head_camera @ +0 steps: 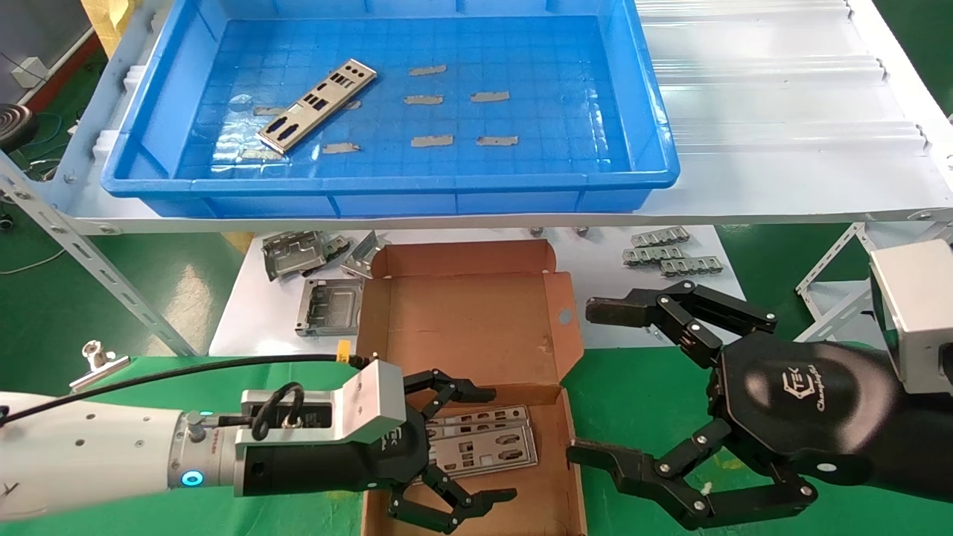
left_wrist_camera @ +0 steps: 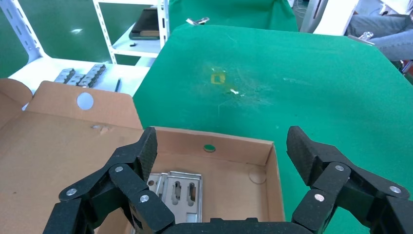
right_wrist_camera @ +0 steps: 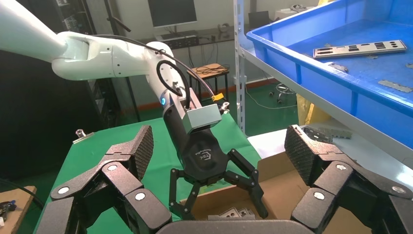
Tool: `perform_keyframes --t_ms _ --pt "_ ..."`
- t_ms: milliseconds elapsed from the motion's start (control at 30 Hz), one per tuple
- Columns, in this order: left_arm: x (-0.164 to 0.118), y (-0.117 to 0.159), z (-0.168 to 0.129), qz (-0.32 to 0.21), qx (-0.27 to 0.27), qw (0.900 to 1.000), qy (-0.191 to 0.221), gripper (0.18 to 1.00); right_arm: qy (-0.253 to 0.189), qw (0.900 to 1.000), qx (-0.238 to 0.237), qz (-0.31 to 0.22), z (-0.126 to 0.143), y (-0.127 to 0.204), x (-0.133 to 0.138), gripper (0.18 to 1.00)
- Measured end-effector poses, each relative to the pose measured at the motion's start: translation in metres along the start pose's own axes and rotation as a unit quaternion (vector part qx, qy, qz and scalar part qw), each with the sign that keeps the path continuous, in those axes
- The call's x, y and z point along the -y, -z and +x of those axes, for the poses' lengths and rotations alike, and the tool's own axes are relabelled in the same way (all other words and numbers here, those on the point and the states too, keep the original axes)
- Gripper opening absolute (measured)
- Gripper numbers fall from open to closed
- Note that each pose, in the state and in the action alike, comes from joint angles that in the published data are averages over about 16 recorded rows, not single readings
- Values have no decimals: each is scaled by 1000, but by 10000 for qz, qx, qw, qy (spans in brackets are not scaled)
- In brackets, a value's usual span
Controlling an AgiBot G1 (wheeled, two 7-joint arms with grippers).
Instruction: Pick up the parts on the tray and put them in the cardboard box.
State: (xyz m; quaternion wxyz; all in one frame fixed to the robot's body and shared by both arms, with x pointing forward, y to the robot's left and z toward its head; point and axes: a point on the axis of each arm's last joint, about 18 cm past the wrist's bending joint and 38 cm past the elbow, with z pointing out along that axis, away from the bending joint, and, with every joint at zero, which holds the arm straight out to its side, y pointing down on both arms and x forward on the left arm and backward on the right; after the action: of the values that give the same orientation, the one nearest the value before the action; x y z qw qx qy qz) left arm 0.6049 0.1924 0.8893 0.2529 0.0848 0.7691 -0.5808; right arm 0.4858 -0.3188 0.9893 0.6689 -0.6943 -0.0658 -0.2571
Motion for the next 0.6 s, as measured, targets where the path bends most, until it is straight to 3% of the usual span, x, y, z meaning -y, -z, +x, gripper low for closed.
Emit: perform_keyframes --t_ms 167,600 --pt "3 5 0 33 34 10000 15 970 0 10000 0 0 0 0 0 1000" --pt "22 39 2 320 132 9993 122 1001 0 10000 1 0 0 0 0 1000"
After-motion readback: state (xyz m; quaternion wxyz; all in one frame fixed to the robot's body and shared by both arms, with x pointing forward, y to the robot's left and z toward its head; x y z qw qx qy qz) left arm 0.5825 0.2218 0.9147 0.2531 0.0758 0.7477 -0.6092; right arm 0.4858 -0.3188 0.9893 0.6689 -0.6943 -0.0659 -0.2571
